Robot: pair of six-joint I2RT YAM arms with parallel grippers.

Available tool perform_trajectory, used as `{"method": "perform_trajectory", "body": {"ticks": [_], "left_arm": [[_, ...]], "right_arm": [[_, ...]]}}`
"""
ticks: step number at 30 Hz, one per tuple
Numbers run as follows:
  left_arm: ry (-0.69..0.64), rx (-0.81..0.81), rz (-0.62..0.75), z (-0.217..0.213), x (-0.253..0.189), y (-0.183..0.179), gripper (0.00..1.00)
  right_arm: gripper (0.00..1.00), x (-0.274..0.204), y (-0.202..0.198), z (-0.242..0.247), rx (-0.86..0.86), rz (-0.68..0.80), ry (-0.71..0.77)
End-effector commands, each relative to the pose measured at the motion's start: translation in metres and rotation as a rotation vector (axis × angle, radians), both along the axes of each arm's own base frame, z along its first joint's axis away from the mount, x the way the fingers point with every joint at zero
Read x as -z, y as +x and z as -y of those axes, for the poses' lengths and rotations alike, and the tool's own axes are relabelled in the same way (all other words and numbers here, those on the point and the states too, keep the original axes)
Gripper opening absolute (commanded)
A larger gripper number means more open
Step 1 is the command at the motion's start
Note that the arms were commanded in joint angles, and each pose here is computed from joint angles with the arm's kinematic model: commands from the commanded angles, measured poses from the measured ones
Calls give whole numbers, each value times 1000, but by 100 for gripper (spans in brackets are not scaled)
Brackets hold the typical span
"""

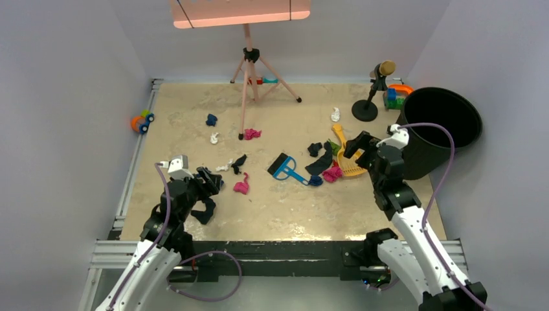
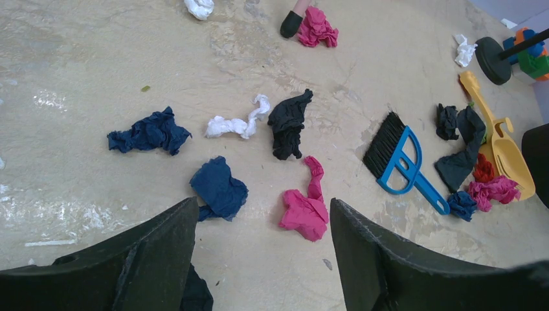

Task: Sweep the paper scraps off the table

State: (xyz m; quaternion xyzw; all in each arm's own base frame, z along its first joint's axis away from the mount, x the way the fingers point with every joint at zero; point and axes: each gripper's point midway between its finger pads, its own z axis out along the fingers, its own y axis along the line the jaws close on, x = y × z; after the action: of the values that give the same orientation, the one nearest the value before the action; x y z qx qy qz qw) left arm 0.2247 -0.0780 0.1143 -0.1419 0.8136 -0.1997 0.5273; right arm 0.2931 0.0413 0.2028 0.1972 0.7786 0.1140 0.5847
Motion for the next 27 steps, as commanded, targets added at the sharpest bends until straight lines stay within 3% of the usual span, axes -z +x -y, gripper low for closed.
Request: {"method": "perform_trajectory", "body": {"ticks": [1,4,12,17,27], "left_arm": [[-10,1,18,1,-4,2,78],[-10,-4,22,1,-5,2,78],[-8,-6,22,0,-6,2,78],[-9,-4,20,0,-5,2,78],[-7,-8,20,0,-5,2,78]], "right_arm": [[96,-3,22,-11,-52,35,-19],[93,5,45,-18,-92,38,-77],[90,37,117,-15,-90,-205,-290],[86,60,155,-16,-133,-314,-319],[81,106,167,-4,-127,-480,-333]]}}
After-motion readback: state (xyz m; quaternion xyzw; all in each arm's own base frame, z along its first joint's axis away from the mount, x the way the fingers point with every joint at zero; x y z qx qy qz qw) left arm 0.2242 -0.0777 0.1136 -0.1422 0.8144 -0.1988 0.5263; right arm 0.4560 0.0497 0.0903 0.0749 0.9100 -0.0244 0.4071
